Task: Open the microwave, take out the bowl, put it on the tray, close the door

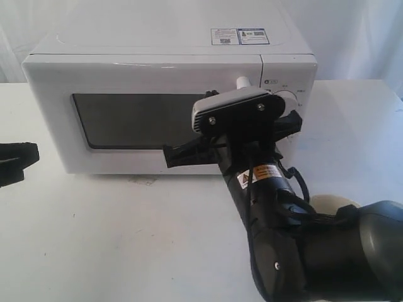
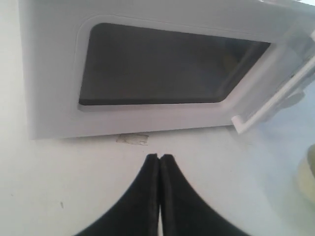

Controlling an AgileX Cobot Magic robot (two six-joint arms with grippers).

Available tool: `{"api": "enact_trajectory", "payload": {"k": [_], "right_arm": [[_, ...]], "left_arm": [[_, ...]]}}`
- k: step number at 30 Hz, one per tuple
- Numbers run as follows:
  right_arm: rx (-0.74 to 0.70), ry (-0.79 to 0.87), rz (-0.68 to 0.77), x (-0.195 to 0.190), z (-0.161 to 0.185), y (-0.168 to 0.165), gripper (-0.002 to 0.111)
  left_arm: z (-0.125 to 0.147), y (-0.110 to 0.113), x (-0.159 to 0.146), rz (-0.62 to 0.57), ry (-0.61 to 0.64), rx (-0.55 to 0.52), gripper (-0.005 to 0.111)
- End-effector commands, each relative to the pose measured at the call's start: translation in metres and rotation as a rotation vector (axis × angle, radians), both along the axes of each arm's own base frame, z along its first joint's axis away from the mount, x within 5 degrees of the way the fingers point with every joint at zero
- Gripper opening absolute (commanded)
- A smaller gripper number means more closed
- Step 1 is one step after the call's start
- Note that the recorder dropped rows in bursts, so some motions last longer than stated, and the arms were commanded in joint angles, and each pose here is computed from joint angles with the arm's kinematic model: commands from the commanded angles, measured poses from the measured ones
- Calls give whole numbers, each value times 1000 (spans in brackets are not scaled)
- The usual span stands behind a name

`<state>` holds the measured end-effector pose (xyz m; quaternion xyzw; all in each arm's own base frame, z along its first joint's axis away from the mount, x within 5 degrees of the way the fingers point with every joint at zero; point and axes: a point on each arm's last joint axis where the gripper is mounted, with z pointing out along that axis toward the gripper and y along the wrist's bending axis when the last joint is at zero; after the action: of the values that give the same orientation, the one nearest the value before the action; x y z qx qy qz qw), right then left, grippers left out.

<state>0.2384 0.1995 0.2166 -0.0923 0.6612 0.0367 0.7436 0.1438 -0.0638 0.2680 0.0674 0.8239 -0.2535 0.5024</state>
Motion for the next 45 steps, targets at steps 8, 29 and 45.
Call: {"api": "enact_trajectory", "payload": {"k": [8,29,45], "right_arm": [[43,125,-34,-2,-10,-5,0],[44,127,-34,-2,-11,-5,0],[44,127,-34,-2,-11,-5,0]], "left_arm": [[-2,-10,-9,-105,78,-77,0],[39,13,-67,-56,-270,-96,0],[47,16,-136,-67,-595,-10,0]]}}
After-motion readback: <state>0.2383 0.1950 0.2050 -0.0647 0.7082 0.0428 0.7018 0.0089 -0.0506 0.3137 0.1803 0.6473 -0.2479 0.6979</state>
